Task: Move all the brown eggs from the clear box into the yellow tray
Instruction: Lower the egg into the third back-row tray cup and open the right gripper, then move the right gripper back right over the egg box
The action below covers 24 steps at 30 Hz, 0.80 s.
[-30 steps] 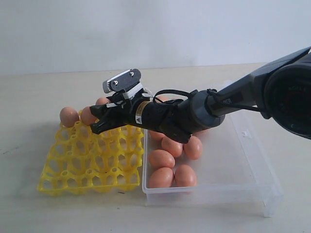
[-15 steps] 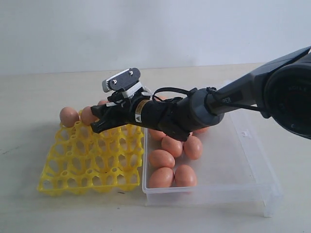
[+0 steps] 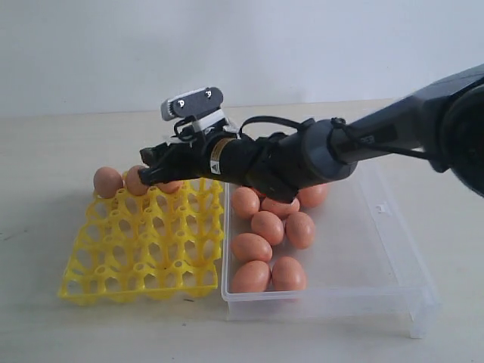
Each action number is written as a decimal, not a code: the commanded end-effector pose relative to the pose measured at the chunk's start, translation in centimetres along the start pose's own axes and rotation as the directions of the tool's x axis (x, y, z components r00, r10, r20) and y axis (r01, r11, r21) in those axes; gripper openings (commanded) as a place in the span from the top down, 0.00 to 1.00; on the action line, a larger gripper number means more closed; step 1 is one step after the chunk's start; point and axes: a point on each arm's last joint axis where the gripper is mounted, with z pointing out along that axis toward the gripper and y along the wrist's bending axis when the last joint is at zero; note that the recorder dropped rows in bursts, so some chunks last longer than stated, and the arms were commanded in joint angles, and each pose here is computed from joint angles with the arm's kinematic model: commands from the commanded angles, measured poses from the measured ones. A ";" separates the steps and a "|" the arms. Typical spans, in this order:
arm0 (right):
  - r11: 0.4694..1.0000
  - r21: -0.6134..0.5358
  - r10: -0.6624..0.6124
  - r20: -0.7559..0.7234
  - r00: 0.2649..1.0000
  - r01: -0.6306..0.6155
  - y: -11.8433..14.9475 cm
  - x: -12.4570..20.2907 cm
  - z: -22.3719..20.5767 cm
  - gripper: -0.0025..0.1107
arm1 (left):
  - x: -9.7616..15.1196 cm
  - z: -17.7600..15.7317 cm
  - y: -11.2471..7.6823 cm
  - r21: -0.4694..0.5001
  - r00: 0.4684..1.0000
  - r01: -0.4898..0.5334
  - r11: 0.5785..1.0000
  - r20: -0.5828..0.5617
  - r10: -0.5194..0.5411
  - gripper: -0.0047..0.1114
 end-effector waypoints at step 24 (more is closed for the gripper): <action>0.973 0.229 0.155 -0.687 0.710 0.010 2.2 -5.8 -16.6 0.89 | -0.2 -0.1 0.0 0.005 1.000 0.007 1.000 0.016 -0.008 0.96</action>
